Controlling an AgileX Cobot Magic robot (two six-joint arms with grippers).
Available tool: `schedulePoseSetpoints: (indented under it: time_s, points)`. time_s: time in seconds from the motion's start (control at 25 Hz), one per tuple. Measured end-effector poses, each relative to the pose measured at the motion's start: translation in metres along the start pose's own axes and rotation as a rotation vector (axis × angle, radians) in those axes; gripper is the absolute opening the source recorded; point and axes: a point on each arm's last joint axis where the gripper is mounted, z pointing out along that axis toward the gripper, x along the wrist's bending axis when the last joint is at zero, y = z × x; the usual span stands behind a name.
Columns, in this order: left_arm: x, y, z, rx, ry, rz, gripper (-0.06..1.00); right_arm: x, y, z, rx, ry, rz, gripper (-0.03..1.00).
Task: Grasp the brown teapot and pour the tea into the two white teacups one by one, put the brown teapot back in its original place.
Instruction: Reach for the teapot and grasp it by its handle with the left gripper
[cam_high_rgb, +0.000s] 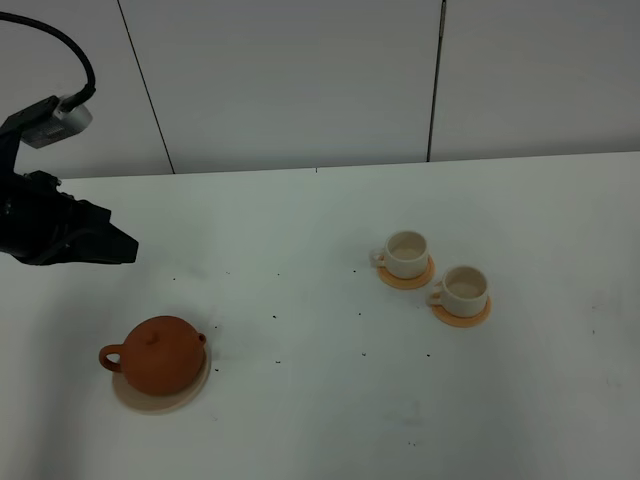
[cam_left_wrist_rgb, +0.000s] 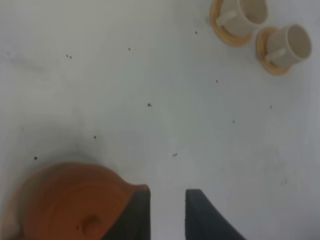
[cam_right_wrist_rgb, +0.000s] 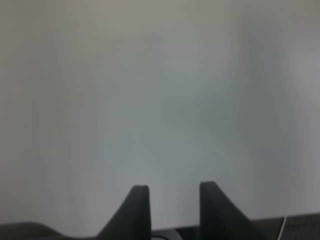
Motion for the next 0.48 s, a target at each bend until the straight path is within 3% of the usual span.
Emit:
schedulePoseSetpoints:
  time_s: [0.48]
  points:
    - [-0.001,-0.002,0.0,0.026,-0.008,0.006,0.24,0.001,-0.09,-0.005,-0.169,0.009,-0.063,0.24]
